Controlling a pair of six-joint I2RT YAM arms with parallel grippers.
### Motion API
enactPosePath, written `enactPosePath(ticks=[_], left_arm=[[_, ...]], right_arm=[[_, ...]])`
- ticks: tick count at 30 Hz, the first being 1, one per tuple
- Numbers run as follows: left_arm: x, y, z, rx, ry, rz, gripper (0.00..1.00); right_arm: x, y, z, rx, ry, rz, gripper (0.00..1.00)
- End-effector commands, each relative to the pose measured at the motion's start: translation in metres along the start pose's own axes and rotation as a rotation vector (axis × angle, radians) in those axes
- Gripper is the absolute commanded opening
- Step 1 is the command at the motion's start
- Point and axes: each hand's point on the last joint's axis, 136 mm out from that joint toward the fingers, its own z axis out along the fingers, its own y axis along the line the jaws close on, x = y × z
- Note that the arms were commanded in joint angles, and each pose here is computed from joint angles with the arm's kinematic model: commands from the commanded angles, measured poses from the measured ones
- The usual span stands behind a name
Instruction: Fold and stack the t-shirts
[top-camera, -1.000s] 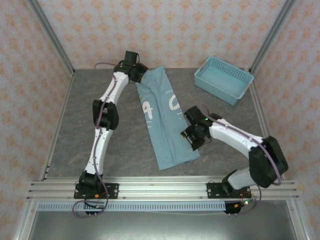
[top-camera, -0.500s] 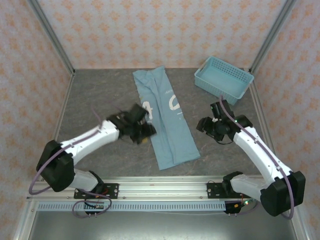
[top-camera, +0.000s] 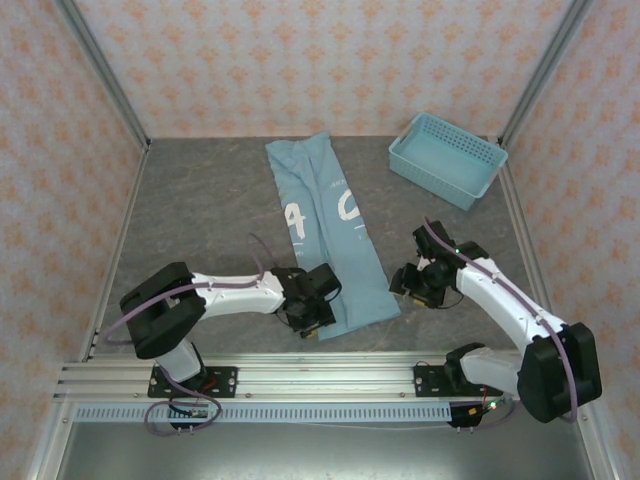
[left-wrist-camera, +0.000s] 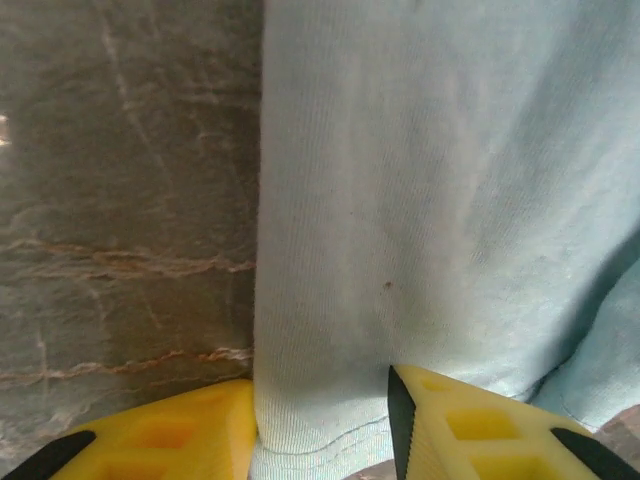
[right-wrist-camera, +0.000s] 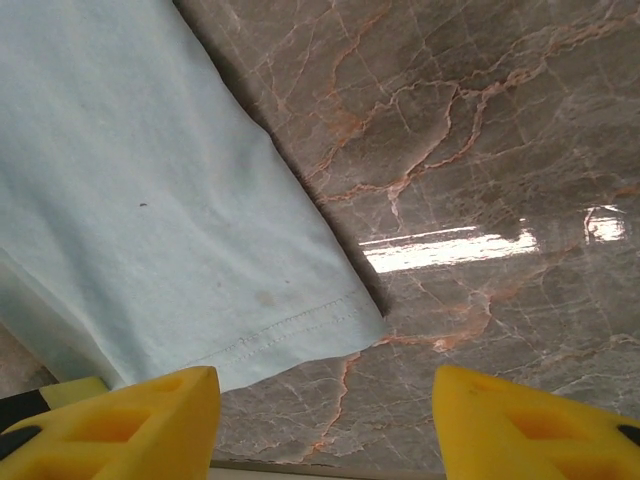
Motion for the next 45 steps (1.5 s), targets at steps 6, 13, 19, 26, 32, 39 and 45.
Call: enactPosePath(ticks=[6,13,19,26,32,39,45], left_arm=[[0.006,0.007,0.012,-0.145,-0.01,0.008,0.26],[-0.005,0.022,-0.005,-0.214,-0.091,0.035,0.0],[-0.002,0.053,-0.012,-0.245,-0.071,0.034,0.0],[0.001,0.07,-0.012,-0.246,-0.053,0.017,0.0],[0.002,0.077,-0.01,-0.251,-0.046,0.012,0.0],[0.004,0.08,-0.008,-0.251,-0.034,0.013,0.0],[0.006,0.081,-0.01,-0.248,-0.029,0.015,0.0]], right_arm=[[-0.001,0.0,0.006,-0.017,-0.001,0.031,0.58],[0.01,-0.01,0.018,0.029,0.026,0.051,0.55],[0.028,-0.005,0.042,0.091,0.084,-0.002,0.51],[0.035,0.014,0.059,0.084,0.16,-0.054,0.49],[0.052,0.016,0.065,0.111,0.198,-0.07,0.5],[0.058,0.029,0.069,0.093,0.219,-0.076,0.47],[0.064,0.03,0.064,0.158,0.221,-0.086,0.47]])
